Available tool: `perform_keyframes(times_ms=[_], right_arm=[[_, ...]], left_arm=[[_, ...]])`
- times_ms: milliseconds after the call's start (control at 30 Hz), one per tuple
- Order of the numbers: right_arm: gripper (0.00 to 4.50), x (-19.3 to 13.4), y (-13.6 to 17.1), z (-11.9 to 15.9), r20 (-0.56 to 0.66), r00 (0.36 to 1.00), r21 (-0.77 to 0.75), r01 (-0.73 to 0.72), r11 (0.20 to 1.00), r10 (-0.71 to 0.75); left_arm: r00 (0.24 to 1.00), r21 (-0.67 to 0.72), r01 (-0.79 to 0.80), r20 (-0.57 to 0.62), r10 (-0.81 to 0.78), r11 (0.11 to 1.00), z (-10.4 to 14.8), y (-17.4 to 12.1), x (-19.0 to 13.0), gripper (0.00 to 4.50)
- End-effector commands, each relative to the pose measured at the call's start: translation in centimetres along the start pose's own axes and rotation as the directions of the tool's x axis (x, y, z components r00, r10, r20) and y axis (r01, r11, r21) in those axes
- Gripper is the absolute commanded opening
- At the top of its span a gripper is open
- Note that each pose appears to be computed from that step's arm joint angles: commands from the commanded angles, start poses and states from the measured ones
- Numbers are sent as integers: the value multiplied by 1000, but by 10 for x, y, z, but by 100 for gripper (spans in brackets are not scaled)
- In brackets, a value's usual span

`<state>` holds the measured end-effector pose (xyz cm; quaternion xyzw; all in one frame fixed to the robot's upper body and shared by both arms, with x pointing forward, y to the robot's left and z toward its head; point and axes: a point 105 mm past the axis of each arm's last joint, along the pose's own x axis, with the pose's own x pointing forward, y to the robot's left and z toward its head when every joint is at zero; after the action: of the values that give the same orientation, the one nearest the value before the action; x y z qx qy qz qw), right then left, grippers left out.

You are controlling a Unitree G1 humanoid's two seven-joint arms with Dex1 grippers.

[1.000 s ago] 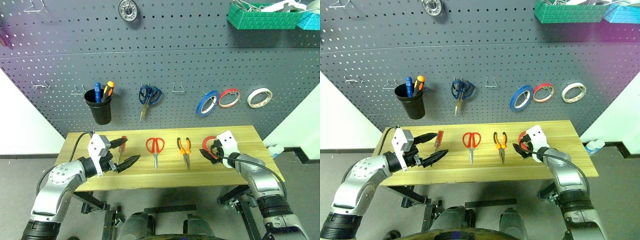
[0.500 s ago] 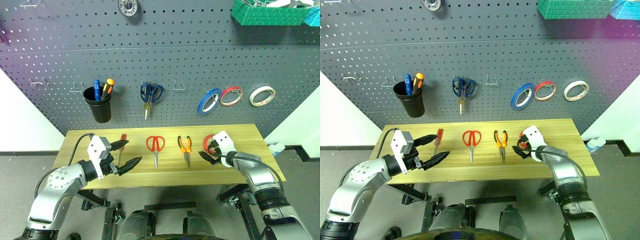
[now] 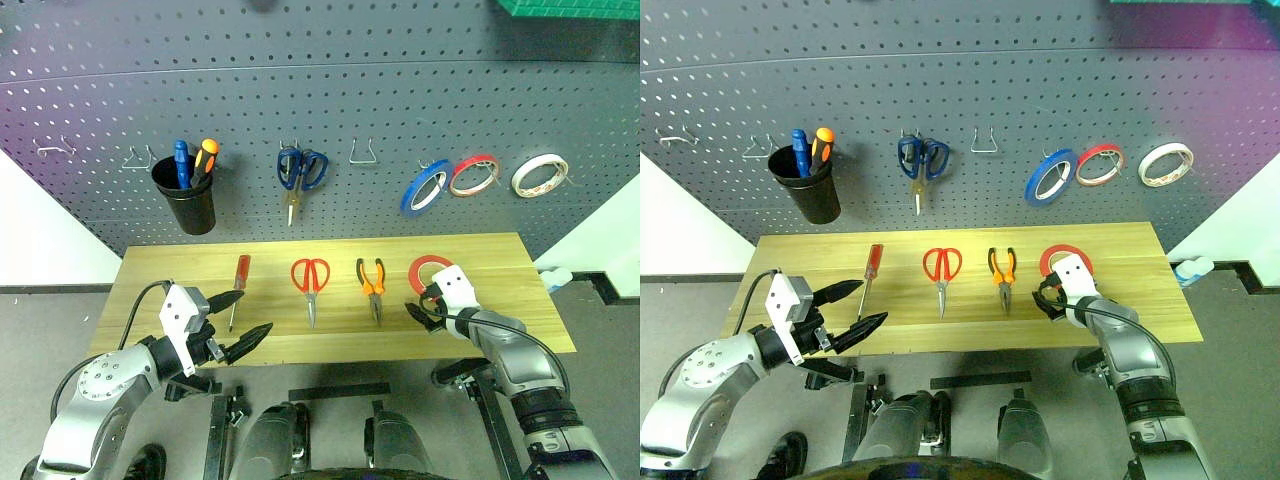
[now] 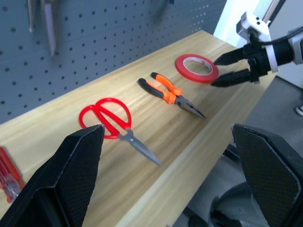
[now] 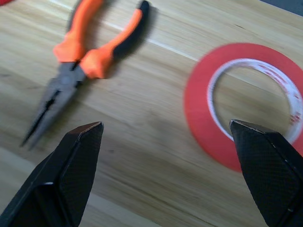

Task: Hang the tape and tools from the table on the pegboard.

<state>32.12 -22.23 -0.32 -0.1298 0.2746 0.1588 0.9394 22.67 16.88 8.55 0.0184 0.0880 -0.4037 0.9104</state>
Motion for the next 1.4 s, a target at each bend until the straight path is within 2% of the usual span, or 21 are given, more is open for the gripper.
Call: perform_keyframes(times_ms=[33,333,700,1133,1233,1400], right_arm=[[450,-1,-7,11,23,999,0,26,1000,-26],[450,19,-10,21,25,999,7,45,999,-45],[450,31,-11,9,-49,999,51,26,998,-24],[450,38,-15,8,-88,996,32,12,999,-10],[393,37,-14,4,-102,995,19,5,1000,-3],[222,37,-13,0,-115,993,5,5,1000,-5]], left_arm=[[999,32,11,33,-12,999,6,-1,-1,449],[999,47,7,37,-9,999,0,8,-2,449],[999,45,-11,31,9,999,-8,5,-10,449],[999,51,-13,52,11,999,7,-2,-9,449],[998,57,3,61,-7,998,12,-5,-9,450],[996,64,50,74,-54,997,21,-11,-9,450]])
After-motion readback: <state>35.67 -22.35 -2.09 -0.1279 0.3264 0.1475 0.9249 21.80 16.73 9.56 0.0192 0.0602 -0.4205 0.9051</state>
